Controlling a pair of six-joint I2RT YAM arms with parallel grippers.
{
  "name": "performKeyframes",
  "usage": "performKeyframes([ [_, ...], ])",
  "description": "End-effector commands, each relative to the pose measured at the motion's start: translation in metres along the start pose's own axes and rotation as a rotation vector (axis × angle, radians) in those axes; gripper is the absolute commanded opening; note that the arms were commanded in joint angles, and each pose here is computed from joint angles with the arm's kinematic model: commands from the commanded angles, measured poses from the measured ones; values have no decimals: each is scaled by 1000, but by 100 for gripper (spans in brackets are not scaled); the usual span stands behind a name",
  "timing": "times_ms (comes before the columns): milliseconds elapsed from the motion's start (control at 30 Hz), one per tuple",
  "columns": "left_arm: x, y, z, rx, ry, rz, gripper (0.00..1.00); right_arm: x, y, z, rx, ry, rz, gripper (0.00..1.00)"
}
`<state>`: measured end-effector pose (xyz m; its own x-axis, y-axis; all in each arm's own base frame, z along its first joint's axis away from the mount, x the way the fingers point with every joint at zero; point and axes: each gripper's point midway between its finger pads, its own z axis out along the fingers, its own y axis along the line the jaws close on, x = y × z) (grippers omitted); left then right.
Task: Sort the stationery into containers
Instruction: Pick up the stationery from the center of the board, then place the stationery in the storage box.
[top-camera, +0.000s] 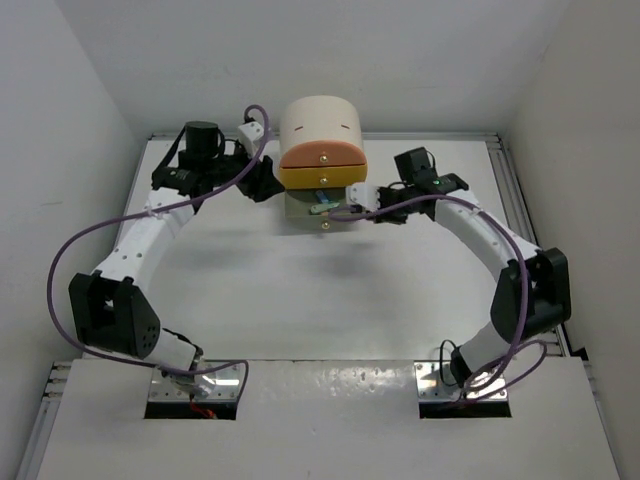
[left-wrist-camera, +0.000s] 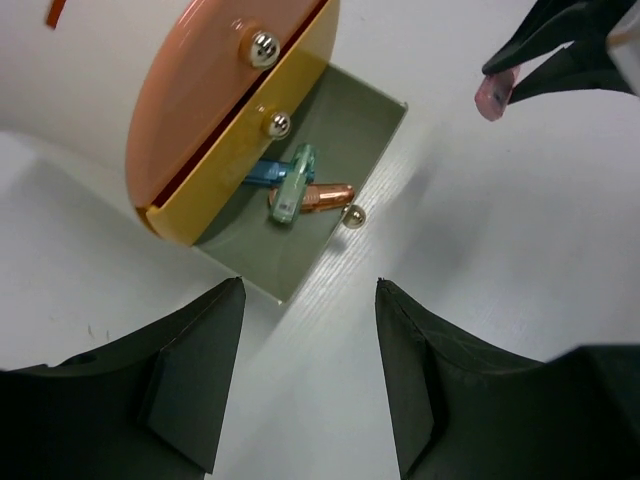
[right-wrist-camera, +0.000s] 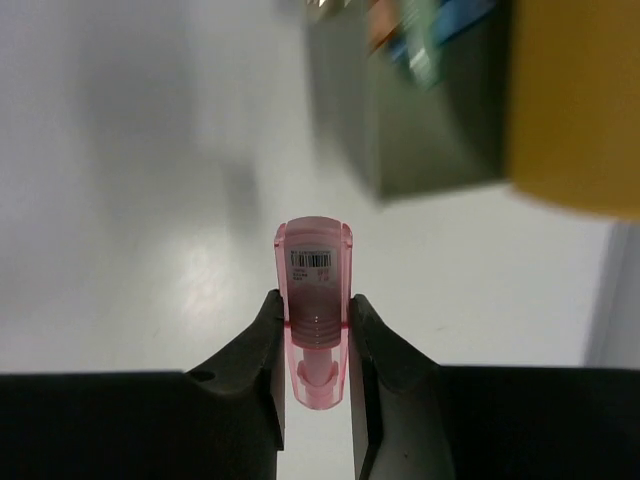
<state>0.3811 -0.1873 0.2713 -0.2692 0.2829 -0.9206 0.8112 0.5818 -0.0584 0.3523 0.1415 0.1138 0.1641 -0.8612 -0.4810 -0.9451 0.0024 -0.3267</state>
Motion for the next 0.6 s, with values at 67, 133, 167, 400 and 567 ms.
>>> performKeyframes([
  [67,-3,11,-22,-48,-87,-15,61,-82,-72,-1,294,-101,45,0],
  [133,1,12,-27,-57,-92,-32,61,-94,-86,11,335,-107,42,0],
  [167,6,13,-27,-59,-87,-41,61,-104,-86,18,328,-112,29,0],
  [400,19,24,-37,-96,-85,-55,61,-118,-97,60,339,-101,-34,0],
  [567,28,22,-41,-100,-86,-52,61,-114,-109,72,384,-107,-40,8],
])
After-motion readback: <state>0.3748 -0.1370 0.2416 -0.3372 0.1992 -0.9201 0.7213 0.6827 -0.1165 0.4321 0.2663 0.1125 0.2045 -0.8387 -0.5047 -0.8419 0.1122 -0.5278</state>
